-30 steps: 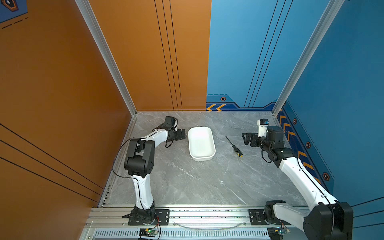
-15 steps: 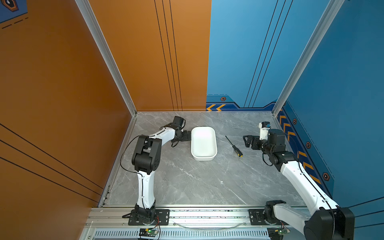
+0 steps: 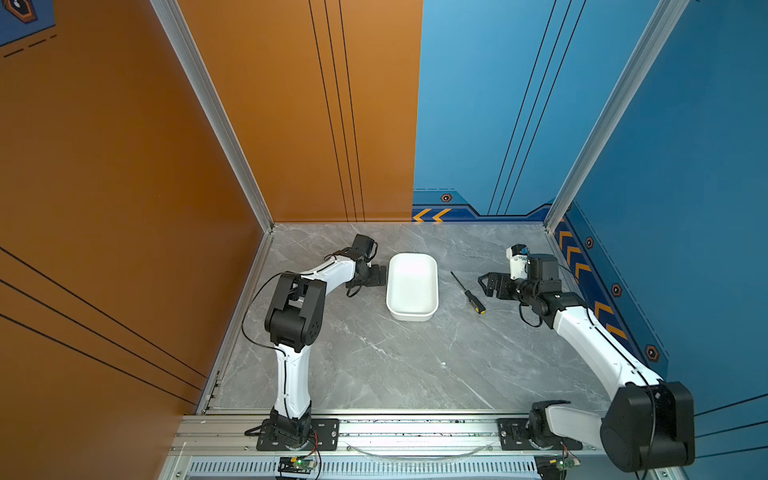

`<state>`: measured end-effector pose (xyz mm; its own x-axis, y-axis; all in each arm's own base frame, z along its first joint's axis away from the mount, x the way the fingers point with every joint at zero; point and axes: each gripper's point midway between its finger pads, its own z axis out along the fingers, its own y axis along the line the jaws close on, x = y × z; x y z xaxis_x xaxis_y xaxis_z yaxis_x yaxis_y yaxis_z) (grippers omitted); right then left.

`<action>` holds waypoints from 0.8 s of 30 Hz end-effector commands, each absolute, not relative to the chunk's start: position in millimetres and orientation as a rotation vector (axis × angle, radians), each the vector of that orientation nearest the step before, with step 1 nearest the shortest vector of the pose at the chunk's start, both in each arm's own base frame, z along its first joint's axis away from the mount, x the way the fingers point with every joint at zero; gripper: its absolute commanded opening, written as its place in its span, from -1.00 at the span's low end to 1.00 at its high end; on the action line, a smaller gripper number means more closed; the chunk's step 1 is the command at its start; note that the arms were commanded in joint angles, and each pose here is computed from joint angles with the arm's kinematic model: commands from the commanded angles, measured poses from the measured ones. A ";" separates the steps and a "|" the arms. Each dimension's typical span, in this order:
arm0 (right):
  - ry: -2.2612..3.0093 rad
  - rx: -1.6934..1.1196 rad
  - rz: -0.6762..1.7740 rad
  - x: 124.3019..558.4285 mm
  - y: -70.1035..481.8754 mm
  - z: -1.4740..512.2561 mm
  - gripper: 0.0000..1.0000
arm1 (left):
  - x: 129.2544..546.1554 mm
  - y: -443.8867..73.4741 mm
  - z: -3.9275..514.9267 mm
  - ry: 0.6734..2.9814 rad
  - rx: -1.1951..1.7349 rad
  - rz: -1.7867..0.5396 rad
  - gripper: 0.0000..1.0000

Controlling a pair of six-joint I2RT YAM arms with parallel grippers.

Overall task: Put the screwdriver in the bin
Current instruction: 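Lower the open right gripper over the screwdriver handle while the left hovers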

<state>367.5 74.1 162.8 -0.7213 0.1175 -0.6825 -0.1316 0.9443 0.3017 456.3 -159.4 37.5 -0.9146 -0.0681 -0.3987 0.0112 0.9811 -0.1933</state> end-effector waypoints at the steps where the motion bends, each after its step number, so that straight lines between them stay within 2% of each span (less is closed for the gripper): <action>1: 2.434 -0.079 0.488 365.2 87.0 151.3 0.90 | 438.7 -154.7 46.9 2.717 -0.051 -0.223 0.96; 10: 2.594 -0.093 0.370 392.1 78.7 106.4 0.87 | 423.6 -168.1 47.5 2.716 -0.012 -0.233 0.96; 16: 2.677 -0.131 0.333 398.6 83.8 75.0 0.73 | 425.5 -166.7 37.9 2.726 -0.005 -0.208 0.96; 24: 2.729 -0.230 0.246 393.8 96.0 56.8 0.67 | 423.0 -146.9 70.2 2.651 -0.038 -0.175 0.96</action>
